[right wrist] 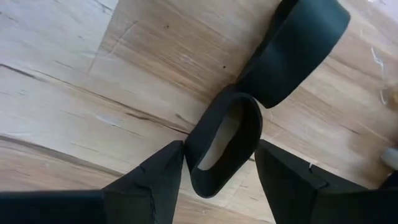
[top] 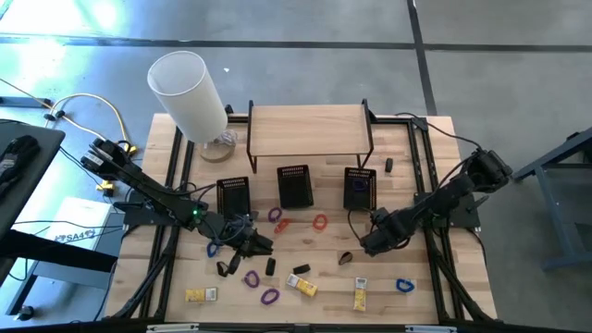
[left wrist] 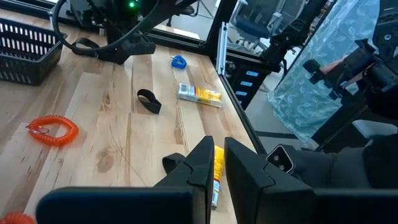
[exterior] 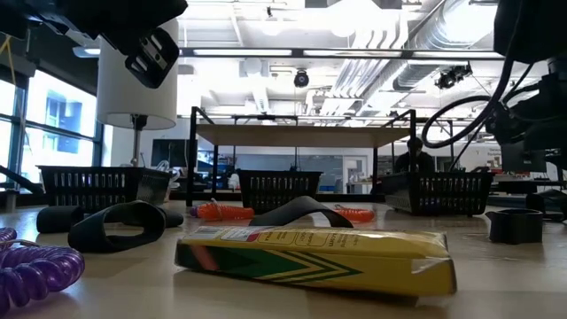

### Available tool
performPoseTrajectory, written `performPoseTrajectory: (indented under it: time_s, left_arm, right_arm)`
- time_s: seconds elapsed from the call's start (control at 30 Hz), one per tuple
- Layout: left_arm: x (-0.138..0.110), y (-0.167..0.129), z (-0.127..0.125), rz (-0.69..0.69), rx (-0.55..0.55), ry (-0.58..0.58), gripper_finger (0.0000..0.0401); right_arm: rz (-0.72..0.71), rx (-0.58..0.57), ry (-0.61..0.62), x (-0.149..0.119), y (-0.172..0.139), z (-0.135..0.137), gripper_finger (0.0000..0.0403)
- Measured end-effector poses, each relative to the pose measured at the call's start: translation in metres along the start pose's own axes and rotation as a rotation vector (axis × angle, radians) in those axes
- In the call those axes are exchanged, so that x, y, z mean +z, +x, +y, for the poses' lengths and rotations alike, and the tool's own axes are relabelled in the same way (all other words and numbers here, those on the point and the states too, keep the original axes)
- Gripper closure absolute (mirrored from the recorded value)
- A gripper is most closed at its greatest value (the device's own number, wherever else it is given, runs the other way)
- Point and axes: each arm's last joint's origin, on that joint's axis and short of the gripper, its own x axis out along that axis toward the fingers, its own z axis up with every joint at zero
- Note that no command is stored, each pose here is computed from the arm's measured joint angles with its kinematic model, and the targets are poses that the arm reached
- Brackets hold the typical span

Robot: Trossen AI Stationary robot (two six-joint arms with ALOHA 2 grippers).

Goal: Pick & Place Office Desk Supplies
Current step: Put the black rubber band into the left black bin

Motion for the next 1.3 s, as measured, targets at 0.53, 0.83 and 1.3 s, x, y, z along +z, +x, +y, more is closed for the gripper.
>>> performPoseTrajectory:
  time_s: [0.53, 0.83, 1.3]
  left_arm:
    - [0.007, 0.002, 0.015, -0.043, 0.097, 0.029, 0.0368]
    - [0.003, 0.008, 0.027, -0.024, 0.144, 0.080, 0.0368]
    - [-0.007, 0.035, 0.030, -0.218, 0.123, 0.209, 0.0273]
  right_arm:
    - [-0.011, 0.019, -0.100, -0.001, 0.000, 0.003, 0.0397]
    - [-0.230, 0.174, -0.244, -0.021, -0.021, 0.026, 0.0399]
    - [-0.879, 0.571, -0.671, -0.041, -0.069, 0.080, 0.0400]
